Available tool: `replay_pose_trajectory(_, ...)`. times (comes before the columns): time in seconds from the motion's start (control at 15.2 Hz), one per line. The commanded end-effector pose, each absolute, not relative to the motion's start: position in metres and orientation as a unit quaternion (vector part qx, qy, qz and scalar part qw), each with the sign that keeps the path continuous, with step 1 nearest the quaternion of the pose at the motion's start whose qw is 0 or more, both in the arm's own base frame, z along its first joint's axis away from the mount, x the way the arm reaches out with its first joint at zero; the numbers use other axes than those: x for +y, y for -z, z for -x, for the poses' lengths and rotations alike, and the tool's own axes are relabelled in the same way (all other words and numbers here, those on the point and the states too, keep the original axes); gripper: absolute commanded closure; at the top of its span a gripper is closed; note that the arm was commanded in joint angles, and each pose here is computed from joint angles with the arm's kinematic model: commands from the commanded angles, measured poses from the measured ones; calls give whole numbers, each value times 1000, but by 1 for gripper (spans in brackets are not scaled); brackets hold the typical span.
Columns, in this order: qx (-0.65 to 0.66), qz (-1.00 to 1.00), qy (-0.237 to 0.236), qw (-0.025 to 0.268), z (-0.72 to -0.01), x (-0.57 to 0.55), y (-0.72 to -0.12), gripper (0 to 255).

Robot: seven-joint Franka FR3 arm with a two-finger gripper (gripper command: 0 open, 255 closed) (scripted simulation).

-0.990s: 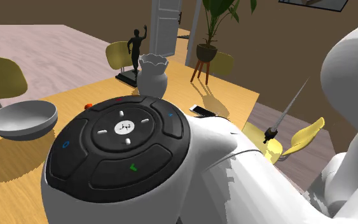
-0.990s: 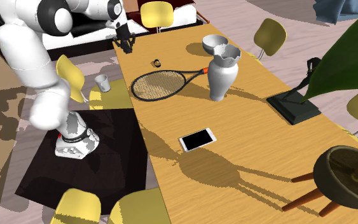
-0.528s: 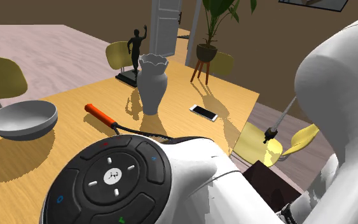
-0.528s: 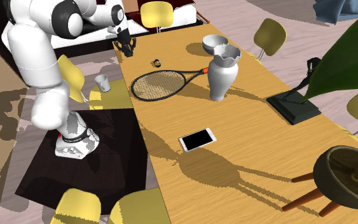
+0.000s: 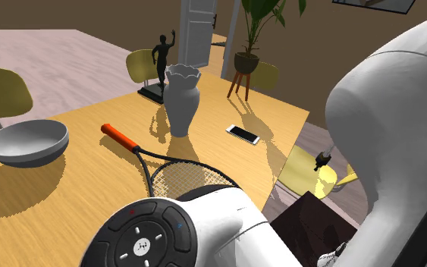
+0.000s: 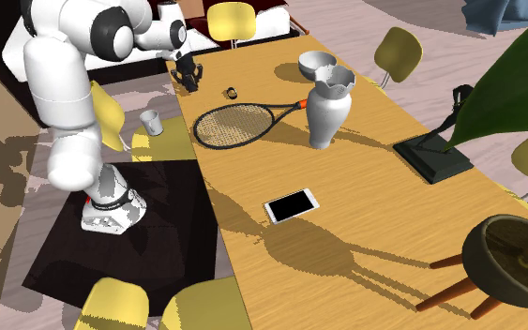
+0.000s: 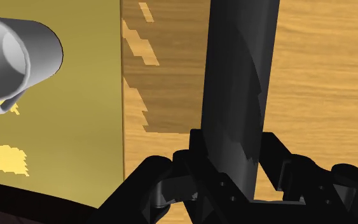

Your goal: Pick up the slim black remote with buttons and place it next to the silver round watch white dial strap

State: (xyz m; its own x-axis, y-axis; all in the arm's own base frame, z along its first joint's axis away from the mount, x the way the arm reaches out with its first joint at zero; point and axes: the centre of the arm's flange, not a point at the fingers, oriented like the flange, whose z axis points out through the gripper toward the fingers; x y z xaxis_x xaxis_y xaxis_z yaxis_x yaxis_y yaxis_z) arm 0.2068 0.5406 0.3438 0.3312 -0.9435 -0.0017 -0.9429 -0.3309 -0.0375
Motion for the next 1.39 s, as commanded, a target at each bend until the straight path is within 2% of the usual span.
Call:
replay_pose_trajectory(0.0,578,816,10,16,-206,541,-333,255)
replay_pose_trajectory(0.59,578,816,10,16,-206,541,-326,255)
replay_pose_trajectory(0.66,578,816,10,16,-207,541,-326,0)
replay_pose_trajectory(0.99,578,816,10,16,-207,541,-326,0)
replay_pose_trajectory(1.32,578,816,10,16,-205,540,-376,0)
